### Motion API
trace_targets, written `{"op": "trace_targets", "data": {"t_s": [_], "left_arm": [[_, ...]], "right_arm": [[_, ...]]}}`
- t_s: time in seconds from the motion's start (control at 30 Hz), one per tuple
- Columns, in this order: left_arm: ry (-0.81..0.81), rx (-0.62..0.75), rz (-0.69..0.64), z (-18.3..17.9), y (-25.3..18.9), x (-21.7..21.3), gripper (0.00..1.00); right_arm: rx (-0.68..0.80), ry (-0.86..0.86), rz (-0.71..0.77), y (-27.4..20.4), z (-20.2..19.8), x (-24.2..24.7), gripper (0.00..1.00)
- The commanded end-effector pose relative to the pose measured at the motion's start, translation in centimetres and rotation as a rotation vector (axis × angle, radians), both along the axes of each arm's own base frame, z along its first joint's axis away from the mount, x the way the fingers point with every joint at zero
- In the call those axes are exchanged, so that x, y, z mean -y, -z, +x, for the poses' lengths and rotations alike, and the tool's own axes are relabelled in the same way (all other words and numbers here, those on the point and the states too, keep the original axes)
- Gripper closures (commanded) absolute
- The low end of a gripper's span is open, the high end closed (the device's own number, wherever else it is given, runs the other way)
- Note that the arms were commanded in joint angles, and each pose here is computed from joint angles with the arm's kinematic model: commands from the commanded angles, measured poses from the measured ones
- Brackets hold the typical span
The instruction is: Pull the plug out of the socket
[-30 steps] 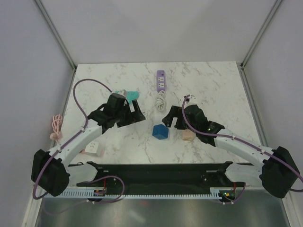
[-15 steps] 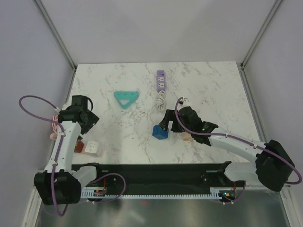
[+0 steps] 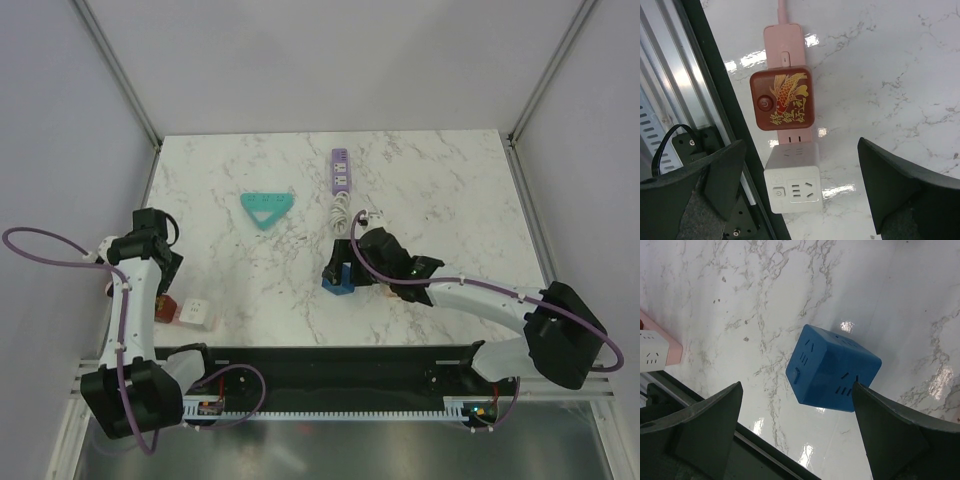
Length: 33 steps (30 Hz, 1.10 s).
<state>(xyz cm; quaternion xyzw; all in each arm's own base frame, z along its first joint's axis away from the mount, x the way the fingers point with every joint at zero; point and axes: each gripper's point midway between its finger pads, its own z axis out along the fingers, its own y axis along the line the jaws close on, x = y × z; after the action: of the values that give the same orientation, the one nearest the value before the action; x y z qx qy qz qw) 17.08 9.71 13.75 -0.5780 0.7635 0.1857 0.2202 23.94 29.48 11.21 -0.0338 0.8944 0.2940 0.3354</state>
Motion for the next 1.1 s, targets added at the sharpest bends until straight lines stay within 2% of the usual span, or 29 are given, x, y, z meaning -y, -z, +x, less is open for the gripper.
{"op": "trace_targets", "data": {"t_s": [0.0, 0.4, 0.67, 0.87, 0.97, 1.0, 1.07], "left_arm": [[-0.137, 0.026, 0.057, -0.5, -0.3, -1.3, 0.0], [-0.217, -0.071, 0.009, -0.9, 3.2, -2.8, 0.0], [-0.265, -0.194, -0.13, -1.2, 7.1, -1.7, 0.01], [-0.289, -0.209, -0.134, -1.3, 7.7, -1.8, 0.11], [-0.296, -0.22, -0.14, -1.2, 8.1, -1.7, 0.26], [-0.296, -0.235, -0.149, -1.2, 8.5, -1.6, 0.34], [-0.303, -0.245, -0.152, -1.3, 8.8, -1.6, 0.39]], "right_arm": [[-0.01, -0.029, -0.007, -0.4, -0.1, -0.7, 0.02], [-0.009, -0.053, -0.006, -0.7, -0.5, -1.9, 0.02], [-0.014, -0.087, -0.006, -0.6, -1.1, -3.0, 0.02], [-0.013, -0.096, 0.004, -0.6, -1.5, -3.5, 0.02], [-0.013, -0.1, 0.006, -0.6, -1.7, -3.6, 0.02], [-0.011, -0.103, 0.006, -0.7, -1.7, -3.6, 0.02], [-0.014, -0.109, 0.008, -0.7, -1.9, -3.8, 0.03]]}}
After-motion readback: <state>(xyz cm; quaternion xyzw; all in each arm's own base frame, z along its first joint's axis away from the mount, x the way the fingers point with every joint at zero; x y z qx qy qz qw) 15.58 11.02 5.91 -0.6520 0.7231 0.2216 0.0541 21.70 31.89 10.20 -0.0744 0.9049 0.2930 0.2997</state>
